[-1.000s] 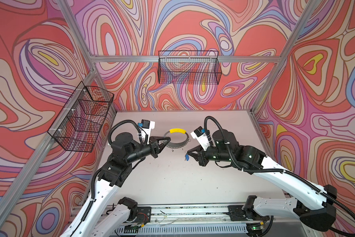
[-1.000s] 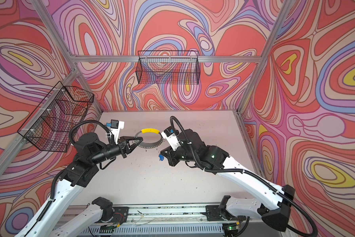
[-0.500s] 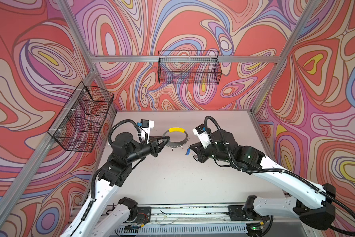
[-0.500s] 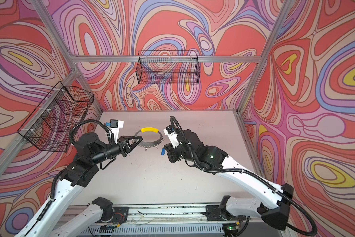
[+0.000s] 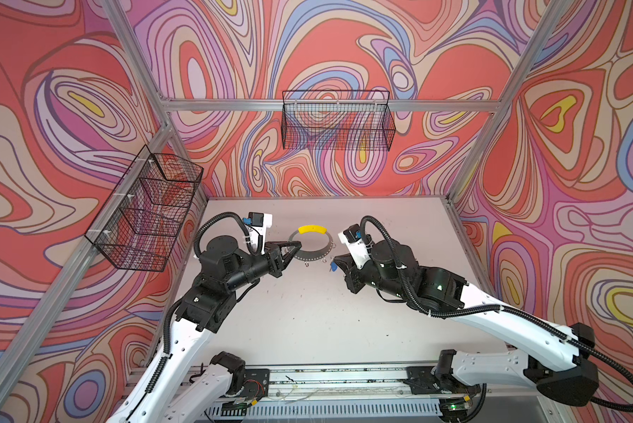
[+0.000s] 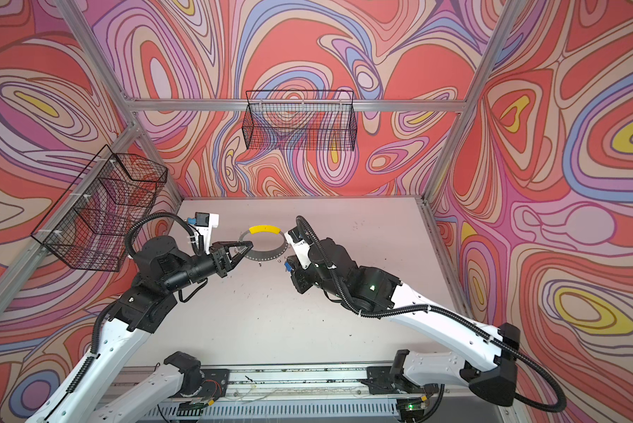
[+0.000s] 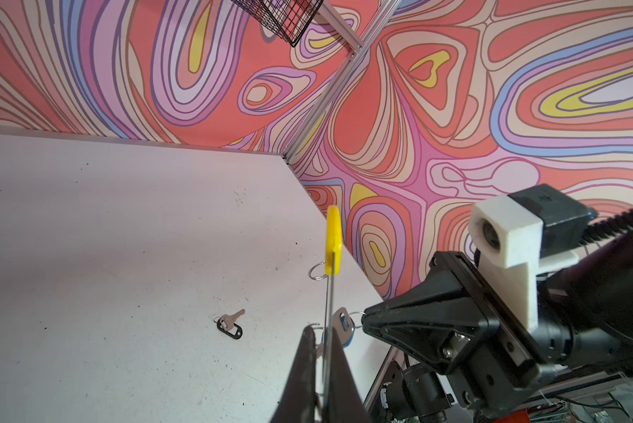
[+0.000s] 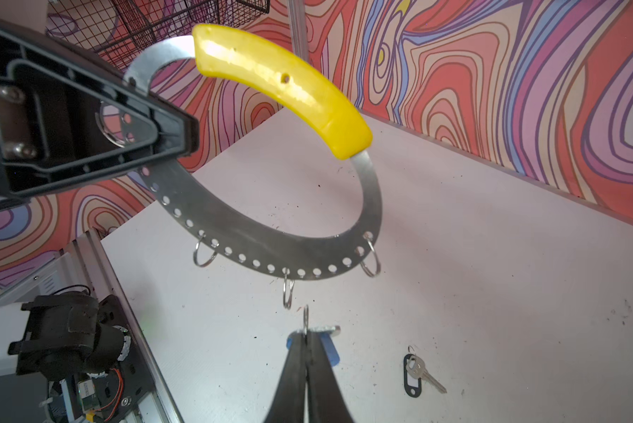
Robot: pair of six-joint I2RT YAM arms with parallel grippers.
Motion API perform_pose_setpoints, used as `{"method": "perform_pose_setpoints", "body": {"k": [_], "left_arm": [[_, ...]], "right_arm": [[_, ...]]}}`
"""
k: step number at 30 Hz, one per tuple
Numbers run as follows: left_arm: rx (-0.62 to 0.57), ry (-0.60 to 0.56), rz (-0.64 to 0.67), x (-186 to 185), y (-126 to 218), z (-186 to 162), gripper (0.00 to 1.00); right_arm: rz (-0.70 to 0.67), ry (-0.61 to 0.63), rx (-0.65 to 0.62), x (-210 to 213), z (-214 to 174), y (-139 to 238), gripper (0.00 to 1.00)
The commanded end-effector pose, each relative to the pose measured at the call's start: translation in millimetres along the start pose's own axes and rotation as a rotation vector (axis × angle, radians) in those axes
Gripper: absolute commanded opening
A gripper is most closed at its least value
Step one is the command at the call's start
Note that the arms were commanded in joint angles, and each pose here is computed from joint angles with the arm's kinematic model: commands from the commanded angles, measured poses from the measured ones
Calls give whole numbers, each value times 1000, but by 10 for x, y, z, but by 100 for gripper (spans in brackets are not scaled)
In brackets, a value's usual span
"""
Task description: Put the keys on the keyring
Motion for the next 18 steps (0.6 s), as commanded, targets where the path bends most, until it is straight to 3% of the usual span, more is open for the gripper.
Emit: {"method": "perform_pose_setpoints", "body": {"k": [1,18], "left_arm": [[-19,25,5,-9,9,32,0],[-20,62,-10,-35,21,34,0]], "right_arm": [[-25,36,-34,10,0,-16,0],[-26,68,-79,78,-14,-107,0]]}}
Point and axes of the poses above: each gripper's point midway between its finger pads, its own y axis back along the fingers, its own x axis along the line the jaws close on, z = x × y, the point moved 4 cm from there along y, back along the fingers, and after that the axes turned 10 degrees about -y, right-handed, at the moved point
